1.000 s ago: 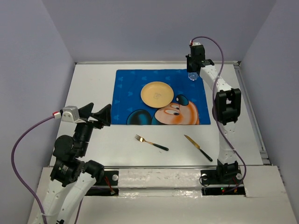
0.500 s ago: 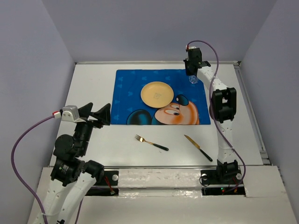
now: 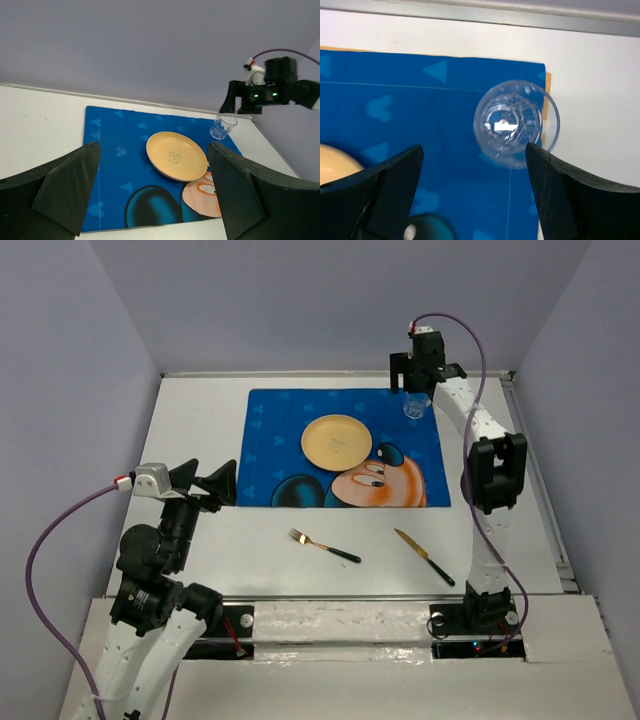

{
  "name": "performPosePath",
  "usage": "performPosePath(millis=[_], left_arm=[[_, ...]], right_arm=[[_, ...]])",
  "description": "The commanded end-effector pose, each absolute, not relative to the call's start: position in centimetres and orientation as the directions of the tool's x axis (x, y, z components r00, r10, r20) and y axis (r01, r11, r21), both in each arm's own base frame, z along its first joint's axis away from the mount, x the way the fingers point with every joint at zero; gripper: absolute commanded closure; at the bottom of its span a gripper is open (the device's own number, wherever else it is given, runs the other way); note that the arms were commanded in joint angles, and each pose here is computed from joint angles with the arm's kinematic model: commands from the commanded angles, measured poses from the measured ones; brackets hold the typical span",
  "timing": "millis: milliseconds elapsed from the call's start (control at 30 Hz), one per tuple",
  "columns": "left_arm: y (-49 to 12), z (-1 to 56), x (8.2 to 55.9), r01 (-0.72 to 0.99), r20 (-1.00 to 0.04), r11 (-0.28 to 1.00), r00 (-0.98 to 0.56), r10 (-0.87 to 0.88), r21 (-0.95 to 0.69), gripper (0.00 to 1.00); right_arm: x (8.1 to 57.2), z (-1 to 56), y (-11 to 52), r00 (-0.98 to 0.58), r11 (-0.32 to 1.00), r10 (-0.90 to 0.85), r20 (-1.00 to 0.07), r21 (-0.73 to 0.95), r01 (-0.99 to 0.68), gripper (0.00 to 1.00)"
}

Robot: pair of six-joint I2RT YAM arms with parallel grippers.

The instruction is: Set the dinner table for one person

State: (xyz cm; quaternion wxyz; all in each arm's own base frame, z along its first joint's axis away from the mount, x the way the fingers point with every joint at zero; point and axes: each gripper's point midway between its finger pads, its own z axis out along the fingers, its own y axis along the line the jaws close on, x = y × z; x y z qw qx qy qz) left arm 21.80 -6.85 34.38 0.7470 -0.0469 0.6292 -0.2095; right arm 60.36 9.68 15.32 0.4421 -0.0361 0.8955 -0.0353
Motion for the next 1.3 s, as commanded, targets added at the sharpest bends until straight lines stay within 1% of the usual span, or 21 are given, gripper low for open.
performPosePath(millis=[0, 33, 67, 133, 167, 200, 233, 267, 300, 367, 400, 533, 567, 667, 733, 800, 867, 1033, 1200, 1267], left_arm=[[-6.8, 34.9, 22.2, 0.254, -0.920, 0.912, 0.144, -0.365, -0.323, 0.01], [-6.8, 34.9, 22.3, 0.252, -0.920, 0.912, 0.143, -0.366, -0.324, 0.01], [-6.7, 34.8, 22.4, 0.248, -0.920, 0.912, 0.139, -0.367, -0.326, 0.01], [-6.8, 34.7, 22.5, 0.248, -0.922, 0.913, 0.135, -0.364, -0.324, 0.01], [-6.8, 34.6, 22.5, 0.247, -0.922, 0.913, 0.132, -0.364, -0.325, 0.01], [-6.9, 34.6, 22.6, 0.248, -0.923, 0.913, 0.131, -0.363, -0.324, 0.01], [-6.8, 34.5, 22.6, 0.244, -0.922, 0.914, 0.132, -0.363, -0.325, 0.01], [-6.7, 34.4, 22.7, 0.240, -0.923, 0.915, 0.129, -0.362, -0.325, 0.01], [-6.7, 34.4, 22.7, 0.236, -0.924, 0.916, 0.127, -0.361, -0.325, 0.01], [-6.7, 34.3, 22.8, 0.233, -0.925, 0.917, 0.124, -0.359, -0.325, 0.01], [-6.6, 34.3, 22.9, 0.227, -0.926, 0.919, 0.125, -0.357, -0.324, 0.01], [-6.1, 34.3, 22.9, 0.204, -0.924, 0.923, 0.137, -0.358, -0.327, 0.01], [-6.0, 34.2, 23.1, 0.198, -0.925, 0.924, 0.135, -0.355, -0.326, 0.01], [-5.8, 34.0, 23.4, 0.185, -0.928, 0.928, 0.129, -0.349, -0.323, 0.01], [-5.7, 33.8, 23.6, 0.174, -0.930, 0.930, 0.126, -0.346, -0.323, 0.01], [-5.7, 33.8, 23.7, 0.174, -0.930, 0.930, 0.123, -0.346, -0.323, 0.01], [-5.7, 33.7, 23.8, 0.174, -0.932, 0.931, 0.120, -0.343, -0.320, 0.01], [-5.3, 33.5, 24.0, 0.157, -0.932, 0.934, 0.120, -0.341, -0.322, 0.01], [-5.4, 33.3, 24.2, 0.156, -0.934, 0.934, 0.110, -0.339, -0.320, 0.01], [-5.5, 33.3, 24.3, 0.158, -0.934, 0.934, 0.109, -0.340, -0.321, 0.01]], right_arm=[[55.9, 26.4, 15.3, -0.448, 0.980, 0.061, -0.892, 0.140, -0.144, 0.09], [53.5, 22.4, 17.0, -0.520, 0.968, 0.051, -0.853, 0.170, -0.185, 0.09], [51.4, 25.5, 20.3, -0.446, 0.938, 0.055, -0.893, 0.199, -0.282, 0.09], [48.0, 24.0, 23.0, -0.471, 0.909, 0.044, -0.881, 0.231, -0.348, 0.09], [44.6, 22.5, 25.4, -0.485, 0.879, 0.030, -0.874, 0.254, -0.404, 0.11], [43.5, 19.3, 24.9, -0.542, 0.889, 0.011, -0.840, 0.256, -0.380, 0.12], [41.2, 21.2, 27.3, -0.487, 0.853, 0.013, -0.873, 0.264, -0.451, 0.13], [39.3, 20.6, 28.2, -0.495, 0.835, 0.006, -0.869, 0.277, -0.475, 0.15], [36.0, 19.1, 29.5, -0.514, 0.803, -0.028, -0.857, 0.287, -0.523, 0.16], [32.5, 17.7, 30.8, -0.532, 0.758, -0.085, -0.843, 0.292, -0.584, 0.20], [29.7, 16.6, 31.5, -0.539, 0.729, -0.133, -0.832, 0.287, -0.622, 0.21], [25.0, 14.0, 31.4, -0.559, 0.685, -0.248, -0.791, 0.265, -0.679, 0.25], [23.2, 12.8, 31.3, -0.584, 0.658, -0.284, -0.761, 0.288, -0.696, 0.26], [20.1, 10.1, 31.1, -0.608, 0.628, -0.366, -0.705, 0.295, -0.720, 0.27], [18.8, 8.2, 31.0, -0.620, 0.629, -0.411, -0.668, 0.284, -0.724, 0.27], [17.3, 7.3, 31.6, -0.608, 0.611, -0.451, -0.654, 0.270, -0.744, 0.29], [16.8, 6.2, 31.7, -0.604, 0.624, -0.474, -0.640, 0.240, -0.744, 0.31], [17.1, 4.5, 31.6, -0.605, 0.654, -0.502, -0.618, 0.185, -0.733, 0.35], [17.7, 3.0, 30.8, -0.598, 0.674, -0.533, -0.598, 0.128, -0.728, 0.37], [17.7, 2.4, 30.8, -0.602, 0.674, -0.545, -0.584, 0.122, -0.728, 0.40]])
